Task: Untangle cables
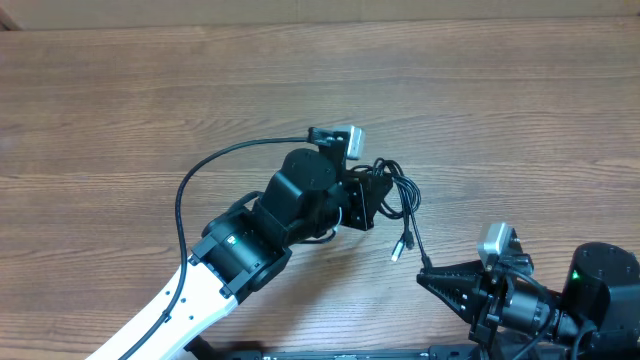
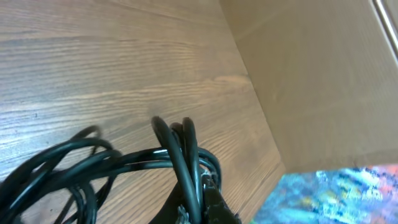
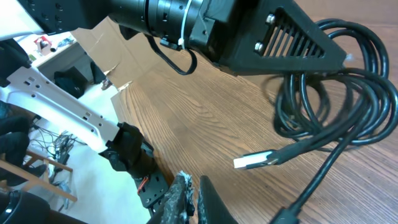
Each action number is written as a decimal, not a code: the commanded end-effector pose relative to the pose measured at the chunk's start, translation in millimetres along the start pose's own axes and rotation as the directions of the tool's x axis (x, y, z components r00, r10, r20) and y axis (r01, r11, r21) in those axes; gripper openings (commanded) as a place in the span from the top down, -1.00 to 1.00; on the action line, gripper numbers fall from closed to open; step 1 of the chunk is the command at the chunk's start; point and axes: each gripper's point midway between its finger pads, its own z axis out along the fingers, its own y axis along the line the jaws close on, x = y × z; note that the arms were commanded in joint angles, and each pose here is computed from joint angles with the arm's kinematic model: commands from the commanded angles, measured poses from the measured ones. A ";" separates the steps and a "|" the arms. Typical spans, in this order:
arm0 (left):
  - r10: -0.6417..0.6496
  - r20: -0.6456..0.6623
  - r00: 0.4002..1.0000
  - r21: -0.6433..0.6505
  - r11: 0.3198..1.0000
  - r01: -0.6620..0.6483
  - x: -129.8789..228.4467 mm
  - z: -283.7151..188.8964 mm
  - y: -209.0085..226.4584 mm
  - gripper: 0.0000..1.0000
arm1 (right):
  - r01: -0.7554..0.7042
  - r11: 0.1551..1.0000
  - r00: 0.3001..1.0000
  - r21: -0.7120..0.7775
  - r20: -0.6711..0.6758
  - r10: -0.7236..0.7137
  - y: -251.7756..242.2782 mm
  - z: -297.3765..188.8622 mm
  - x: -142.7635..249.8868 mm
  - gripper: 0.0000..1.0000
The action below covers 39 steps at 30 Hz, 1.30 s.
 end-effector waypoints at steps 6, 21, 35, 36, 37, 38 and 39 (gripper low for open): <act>0.540 -0.080 0.838 0.387 0.792 -0.473 44.5 -14.5 -50.4 0.91 | -0.156 0.949 0.988 0.275 0.047 0.149 -44.5 -9.4 -4.5 -0.57; 0.606 0.003 0.796 0.569 0.653 -0.500 51.2 -31.7 -85.1 0.92 | -0.157 0.948 0.988 0.277 0.048 0.149 -44.8 -9.5 -4.6 0.92; 0.072 0.063 0.995 0.125 0.989 -0.079 -17.5 -2.9 -29.9 0.92 | -0.117 0.971 0.993 0.206 0.013 0.117 -31.8 -6.2 0.5 0.92; 0.062 0.066 0.996 0.121 0.990 -0.070 -18.2 -2.8 -29.1 0.91 | -0.117 0.971 0.993 0.207 0.013 0.117 -31.9 -6.3 0.5 0.92; 0.060 0.066 0.996 0.122 0.990 -0.067 -18.3 -2.8 -29.2 0.92 | -0.117 0.971 0.993 0.207 0.013 0.117 -31.9 -6.3 0.5 0.92; 0.060 0.064 0.996 0.122 0.990 -0.067 -17.9 -2.8 -29.2 0.92 | -0.117 0.971 0.993 0.209 0.014 0.117 -32.3 -6.4 0.4 0.92; 0.060 0.061 0.996 0.120 0.990 -0.067 -17.1 -2.7 -28.6 0.92 | -0.118 0.971 0.993 0.210 0.013 0.117 -32.5 -6.4 0.5 0.92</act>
